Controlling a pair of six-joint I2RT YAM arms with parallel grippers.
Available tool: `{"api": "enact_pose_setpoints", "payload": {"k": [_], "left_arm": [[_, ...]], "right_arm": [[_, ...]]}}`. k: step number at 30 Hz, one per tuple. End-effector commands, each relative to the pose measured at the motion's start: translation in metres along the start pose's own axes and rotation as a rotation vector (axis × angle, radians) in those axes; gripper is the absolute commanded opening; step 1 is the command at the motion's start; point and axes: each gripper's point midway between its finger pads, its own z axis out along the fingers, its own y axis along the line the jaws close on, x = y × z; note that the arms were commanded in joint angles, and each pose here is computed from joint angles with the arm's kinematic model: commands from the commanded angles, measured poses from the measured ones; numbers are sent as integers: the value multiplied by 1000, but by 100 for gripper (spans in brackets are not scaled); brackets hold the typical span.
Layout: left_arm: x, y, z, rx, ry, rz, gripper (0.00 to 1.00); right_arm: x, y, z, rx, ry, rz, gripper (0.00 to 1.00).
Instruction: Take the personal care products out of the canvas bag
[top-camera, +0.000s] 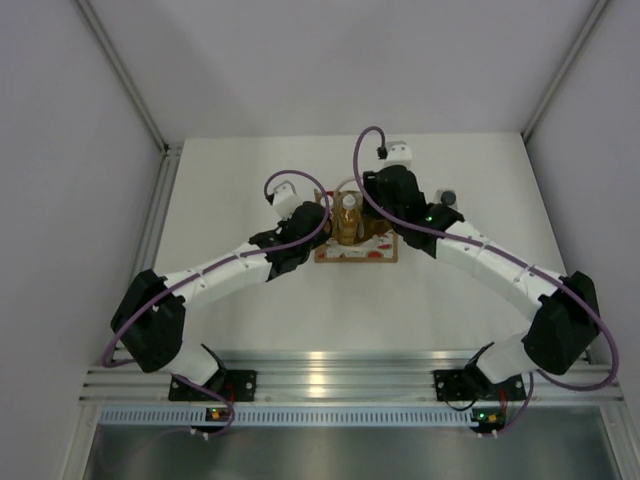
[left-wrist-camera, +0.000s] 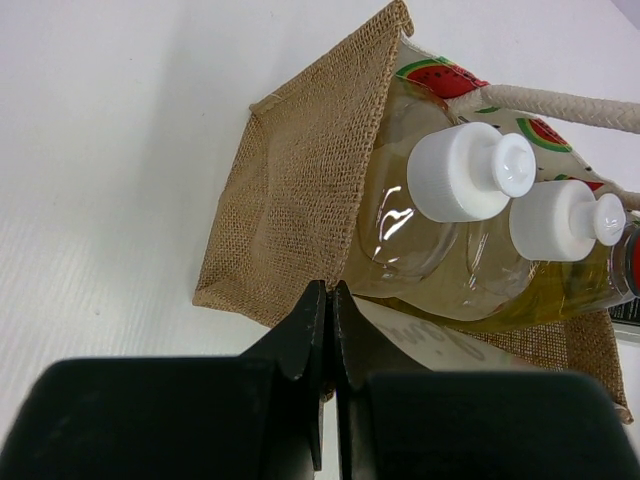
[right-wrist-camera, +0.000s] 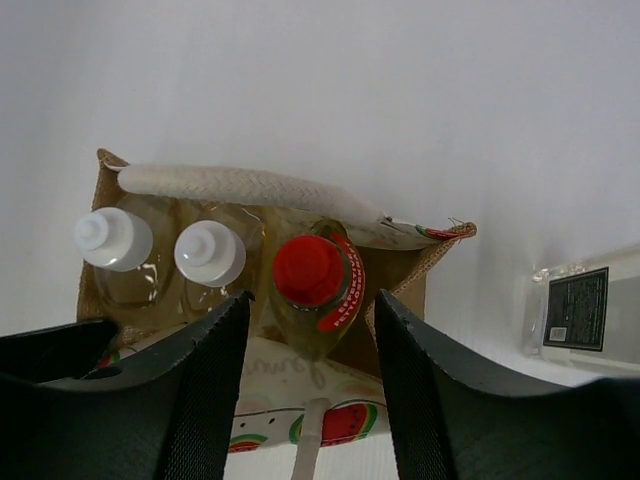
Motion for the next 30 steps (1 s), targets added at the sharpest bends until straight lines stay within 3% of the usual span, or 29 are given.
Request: {"api": "enact_pose_setpoints", "payload": {"k": [1, 30], "left_arm": [[21, 4, -9, 8, 97, 23, 0], [24, 7, -8, 6, 106, 53, 0]], "right_arm": [[-20, 3, 0, 37, -44, 25, 51], [35, -10, 74, 103, 75, -15, 45]]}}
